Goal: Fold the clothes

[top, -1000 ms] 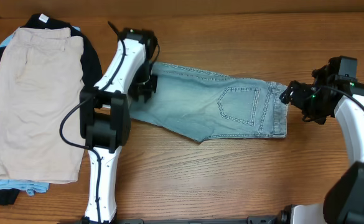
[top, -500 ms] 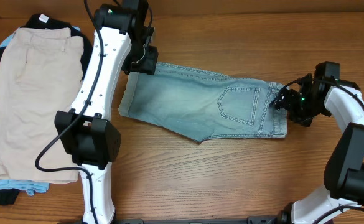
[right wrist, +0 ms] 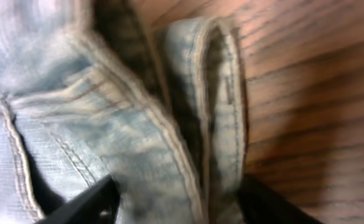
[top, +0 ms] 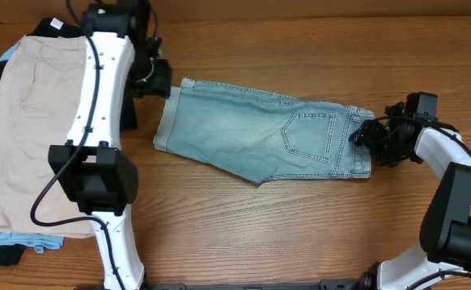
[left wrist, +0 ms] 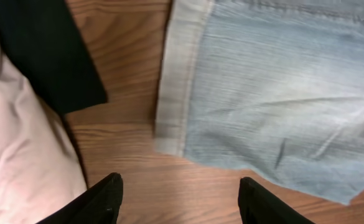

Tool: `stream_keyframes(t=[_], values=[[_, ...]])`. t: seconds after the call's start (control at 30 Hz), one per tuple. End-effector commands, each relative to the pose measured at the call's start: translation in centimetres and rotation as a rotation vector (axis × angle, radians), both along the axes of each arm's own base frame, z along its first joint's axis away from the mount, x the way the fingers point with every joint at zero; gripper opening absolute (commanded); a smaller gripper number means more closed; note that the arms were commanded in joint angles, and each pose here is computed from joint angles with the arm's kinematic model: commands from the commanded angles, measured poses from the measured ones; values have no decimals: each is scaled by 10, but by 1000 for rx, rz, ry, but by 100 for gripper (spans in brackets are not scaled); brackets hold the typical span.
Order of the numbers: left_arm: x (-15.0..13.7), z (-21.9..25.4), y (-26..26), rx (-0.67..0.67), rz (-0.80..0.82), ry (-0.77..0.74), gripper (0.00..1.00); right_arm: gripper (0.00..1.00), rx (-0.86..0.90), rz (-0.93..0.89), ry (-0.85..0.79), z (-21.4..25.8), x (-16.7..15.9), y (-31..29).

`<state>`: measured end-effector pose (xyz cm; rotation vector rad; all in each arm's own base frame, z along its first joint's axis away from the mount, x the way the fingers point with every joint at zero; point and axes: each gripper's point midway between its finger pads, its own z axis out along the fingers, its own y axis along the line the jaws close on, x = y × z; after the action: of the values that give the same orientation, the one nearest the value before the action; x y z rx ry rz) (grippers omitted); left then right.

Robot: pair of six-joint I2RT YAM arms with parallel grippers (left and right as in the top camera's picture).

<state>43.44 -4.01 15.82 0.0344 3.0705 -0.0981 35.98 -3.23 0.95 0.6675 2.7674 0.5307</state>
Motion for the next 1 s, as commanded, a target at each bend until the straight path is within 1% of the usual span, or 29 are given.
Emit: stream_keyframes(t=[0.0, 0.03, 0.07, 0.17, 0.37, 0.53, 0.67, 0.77, 0.9, 0.97], values=[[-1, -8, -2, -4, -23, 12, 60, 29, 92, -7, 82, -23, -20, 18], [-2, -11, -3, -8, -23, 20, 58, 13, 114, -2, 70, -21, -18, 21], [-3, -15, -4, -16, -24, 30, 58, 8, 131, 1, 59, -19, -16, 24], [-4, -25, -11, -53, -38, 44, 57, 4, 146, -11, 36, -16, -12, 19], [-1, -22, -38, -205, -138, 15, 54, 4, 224, -62, 11, 3, -10, -9], [-6, -17, -59, -330, -261, 6, 47, 4, 232, -60, 7, 36, -11, -39], [-6, -22, -69, -394, -344, -15, 32, 4, 194, -5, -16, 61, -5, -51], [-5, -33, -78, -448, -348, -22, 23, 4, 164, -3, -26, 71, 1, -58], [-11, -58, -94, -528, -354, -6, 5, 4, 154, -2, -46, 79, 7, -61], [-16, -74, -98, -540, -338, 16, 4, 4, 153, -2, -49, 81, 8, -62]])
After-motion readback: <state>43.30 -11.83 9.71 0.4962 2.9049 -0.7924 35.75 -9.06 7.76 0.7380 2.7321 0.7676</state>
